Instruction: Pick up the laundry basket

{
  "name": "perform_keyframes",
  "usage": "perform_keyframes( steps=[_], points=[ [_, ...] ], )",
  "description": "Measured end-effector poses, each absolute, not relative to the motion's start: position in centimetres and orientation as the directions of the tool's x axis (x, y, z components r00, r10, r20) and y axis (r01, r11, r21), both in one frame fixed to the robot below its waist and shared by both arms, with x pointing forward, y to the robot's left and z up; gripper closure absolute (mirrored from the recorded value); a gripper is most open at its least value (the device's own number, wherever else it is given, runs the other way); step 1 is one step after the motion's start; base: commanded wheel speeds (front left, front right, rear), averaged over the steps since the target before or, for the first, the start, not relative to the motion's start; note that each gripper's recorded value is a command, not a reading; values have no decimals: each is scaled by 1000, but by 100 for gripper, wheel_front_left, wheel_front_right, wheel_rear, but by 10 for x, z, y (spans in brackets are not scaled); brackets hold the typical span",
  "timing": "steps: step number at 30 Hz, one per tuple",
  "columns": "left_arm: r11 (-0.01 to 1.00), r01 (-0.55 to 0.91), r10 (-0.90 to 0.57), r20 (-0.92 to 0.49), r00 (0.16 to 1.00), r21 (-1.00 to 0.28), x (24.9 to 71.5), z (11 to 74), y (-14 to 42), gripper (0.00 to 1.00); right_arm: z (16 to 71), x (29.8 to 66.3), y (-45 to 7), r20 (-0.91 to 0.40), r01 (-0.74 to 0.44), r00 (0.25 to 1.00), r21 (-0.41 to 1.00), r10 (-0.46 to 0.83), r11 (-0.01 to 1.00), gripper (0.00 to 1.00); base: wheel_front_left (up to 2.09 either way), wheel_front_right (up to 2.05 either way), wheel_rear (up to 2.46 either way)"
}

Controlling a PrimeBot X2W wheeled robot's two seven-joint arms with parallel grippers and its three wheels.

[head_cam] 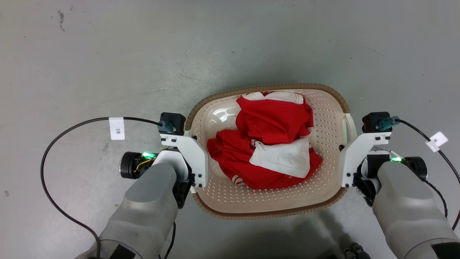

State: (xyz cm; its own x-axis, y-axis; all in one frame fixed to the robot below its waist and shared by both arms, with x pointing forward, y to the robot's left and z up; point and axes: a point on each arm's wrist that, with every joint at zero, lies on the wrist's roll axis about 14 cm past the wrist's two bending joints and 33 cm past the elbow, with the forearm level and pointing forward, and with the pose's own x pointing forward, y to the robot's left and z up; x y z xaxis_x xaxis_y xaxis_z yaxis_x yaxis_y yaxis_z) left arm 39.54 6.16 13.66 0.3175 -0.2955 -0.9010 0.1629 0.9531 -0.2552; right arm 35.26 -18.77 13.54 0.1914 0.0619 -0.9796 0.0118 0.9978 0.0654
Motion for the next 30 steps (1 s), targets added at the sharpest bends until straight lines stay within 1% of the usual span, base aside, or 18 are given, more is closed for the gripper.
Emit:
perform_keyframes(
  steps=[5, 10, 12, 14, 20, 30],
  points=[
    [952, 160, -300, -899, 319, -261, 395, 138, 61, 100, 137, 352, -184, -979, 23, 189, 81, 75, 996, 100, 0, 0, 0],
    [952, 181, -294, -906, 303, -248, 394, 144, 68, 100, 143, 341, -174, -983, 34, 156, 106, 100, 994, 100, 0, 0, 0],
    [948, 195, -302, -906, 298, -252, 394, 150, 67, 100, 149, 343, -174, -982, 30, 161, 108, 102, 994, 100, 0, 0, 0],
    [945, 204, -307, -906, 290, -254, 394, 158, 66, 100, 157, 345, -174, -979, 38, 172, 113, 105, 993, 100, 0, 0, 0],
    [945, 213, -301, -917, 263, -249, 387, 184, 71, 100, 183, 344, -170, -977, 23, 176, 123, 117, 992, 100, 0, 0, 0],
    [955, 204, -265, -926, 269, -213, 387, 237, 88, 100, 236, 348, -153, -973, -26, 159, 167, 169, 986, 100, 0, 0, 0]
  ],
)
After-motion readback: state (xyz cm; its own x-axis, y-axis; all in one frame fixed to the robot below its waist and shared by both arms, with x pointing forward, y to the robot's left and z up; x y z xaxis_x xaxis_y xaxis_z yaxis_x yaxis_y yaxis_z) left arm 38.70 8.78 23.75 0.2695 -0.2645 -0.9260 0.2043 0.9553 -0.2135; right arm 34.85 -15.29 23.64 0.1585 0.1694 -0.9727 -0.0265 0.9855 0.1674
